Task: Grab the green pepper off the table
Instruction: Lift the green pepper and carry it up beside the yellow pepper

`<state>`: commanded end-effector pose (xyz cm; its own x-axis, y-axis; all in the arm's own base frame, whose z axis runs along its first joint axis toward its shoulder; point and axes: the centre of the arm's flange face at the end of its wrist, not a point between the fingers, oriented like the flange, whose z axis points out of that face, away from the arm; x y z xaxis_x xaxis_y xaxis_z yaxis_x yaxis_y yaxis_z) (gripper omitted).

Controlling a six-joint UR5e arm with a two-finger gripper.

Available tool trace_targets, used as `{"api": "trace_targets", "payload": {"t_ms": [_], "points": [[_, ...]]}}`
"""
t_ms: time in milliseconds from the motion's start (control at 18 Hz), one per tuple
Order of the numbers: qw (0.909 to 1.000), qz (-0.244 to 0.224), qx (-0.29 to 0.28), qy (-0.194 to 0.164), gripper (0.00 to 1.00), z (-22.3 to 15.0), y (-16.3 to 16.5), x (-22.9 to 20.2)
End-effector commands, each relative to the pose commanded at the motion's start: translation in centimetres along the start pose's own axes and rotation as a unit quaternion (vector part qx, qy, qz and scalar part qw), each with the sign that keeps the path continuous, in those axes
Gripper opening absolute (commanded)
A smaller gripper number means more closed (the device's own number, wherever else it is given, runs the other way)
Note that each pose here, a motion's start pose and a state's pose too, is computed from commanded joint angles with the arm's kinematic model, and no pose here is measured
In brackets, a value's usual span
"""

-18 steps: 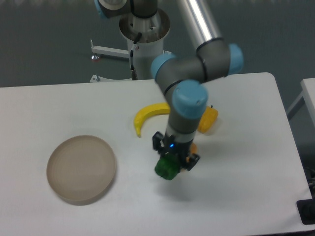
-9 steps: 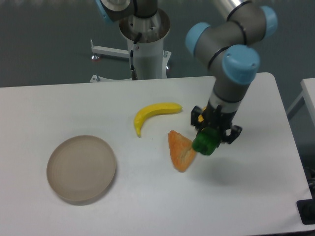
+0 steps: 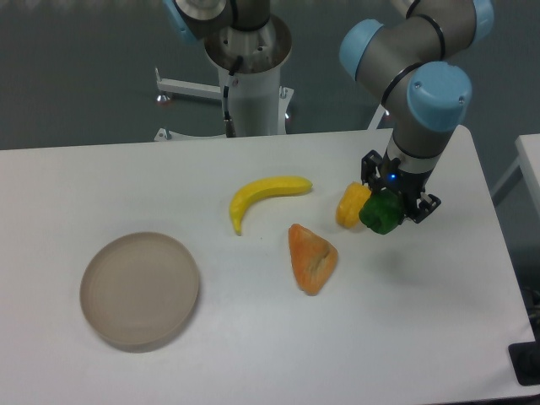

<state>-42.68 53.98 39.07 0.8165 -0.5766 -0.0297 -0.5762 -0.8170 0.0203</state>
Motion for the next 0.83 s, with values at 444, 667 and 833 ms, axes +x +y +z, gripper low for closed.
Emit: {"api": "trace_targets", "payload": {"t_ms": [444, 667, 833], "points": [[0.9998, 0.015, 0.008, 0.001, 0.09, 0.38, -0.30, -0.20], [0.9999, 0.012, 0.011, -0.004, 0.09, 0.54, -0.58, -0.38], [0.9999, 0.012, 0.011, -0.002, 0.09, 0.85, -0.80, -0.41]]}}
